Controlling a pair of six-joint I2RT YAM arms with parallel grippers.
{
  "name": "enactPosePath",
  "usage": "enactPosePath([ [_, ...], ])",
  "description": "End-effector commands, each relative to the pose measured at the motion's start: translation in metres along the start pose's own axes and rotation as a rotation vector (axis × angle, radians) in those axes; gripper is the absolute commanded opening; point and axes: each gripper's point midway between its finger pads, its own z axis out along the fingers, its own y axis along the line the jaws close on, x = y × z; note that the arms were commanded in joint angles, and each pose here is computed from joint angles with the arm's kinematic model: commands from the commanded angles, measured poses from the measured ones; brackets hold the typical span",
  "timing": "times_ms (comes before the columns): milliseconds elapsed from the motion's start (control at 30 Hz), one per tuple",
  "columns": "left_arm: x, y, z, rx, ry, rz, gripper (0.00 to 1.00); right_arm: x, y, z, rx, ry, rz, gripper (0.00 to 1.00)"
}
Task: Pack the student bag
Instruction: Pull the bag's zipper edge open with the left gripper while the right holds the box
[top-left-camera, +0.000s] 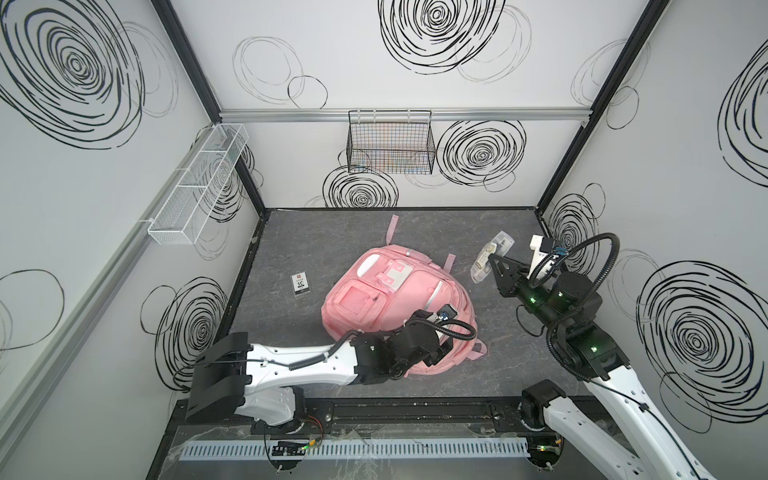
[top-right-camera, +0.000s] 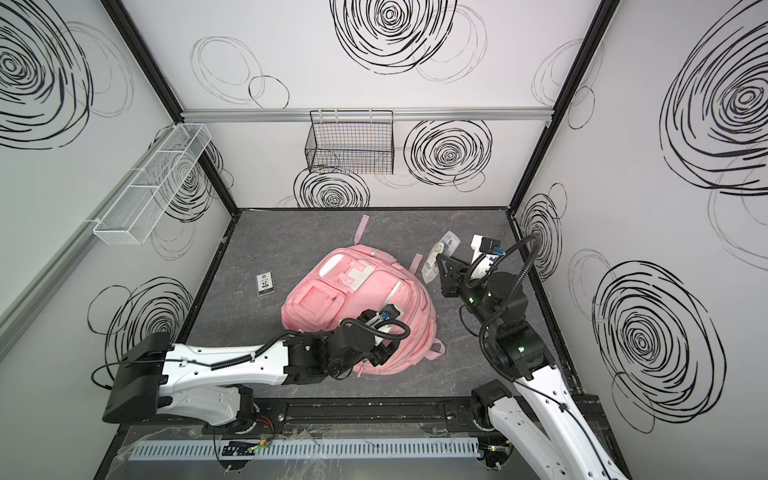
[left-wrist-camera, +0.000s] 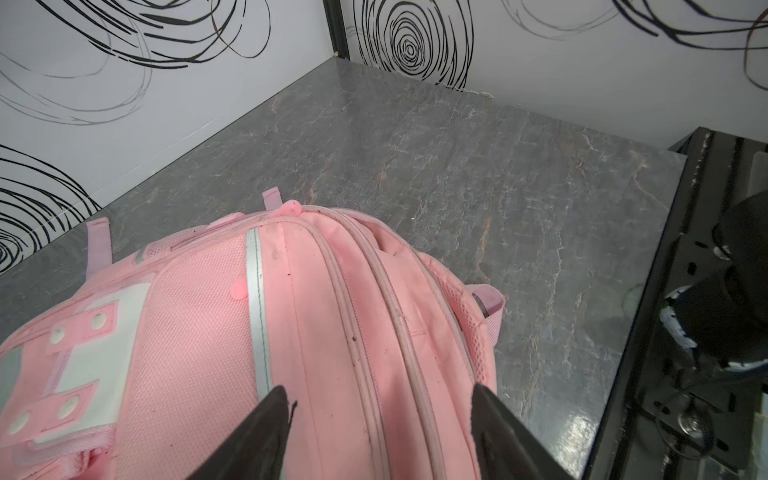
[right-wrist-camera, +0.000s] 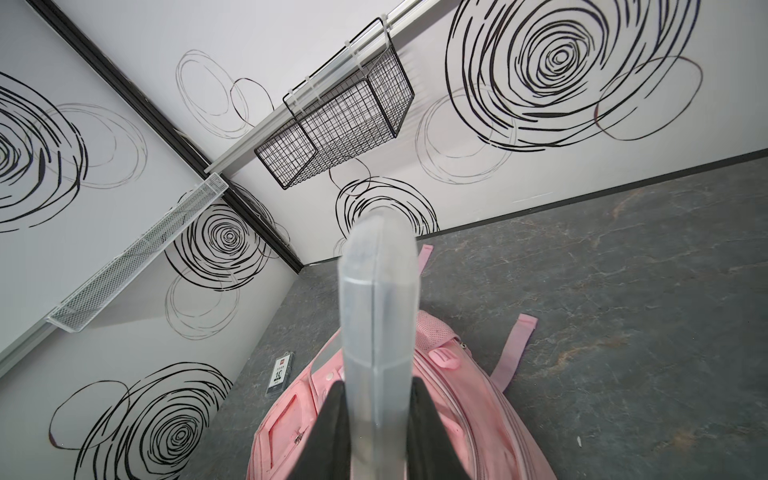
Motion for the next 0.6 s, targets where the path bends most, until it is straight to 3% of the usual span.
enactPosePath([
  [0,-0.003,0.003,0.009,-0.061,0.029,0.038,0.74,-0.005,-0.009,-0.01,0.042,-0.047,-0.012,0.21],
  [400,0.028,-0.003,0.045,-0.126,0.16,0.16,0.75,-0.003,-0.017,-0.009,0.078,-0.049,-0.044,0.21],
  [567,0.027,0.006,0.044,-0.175,0.146,0.164,0.65,0.0,-0.018,-0.008,0.069,-0.046,-0.037,0.21],
])
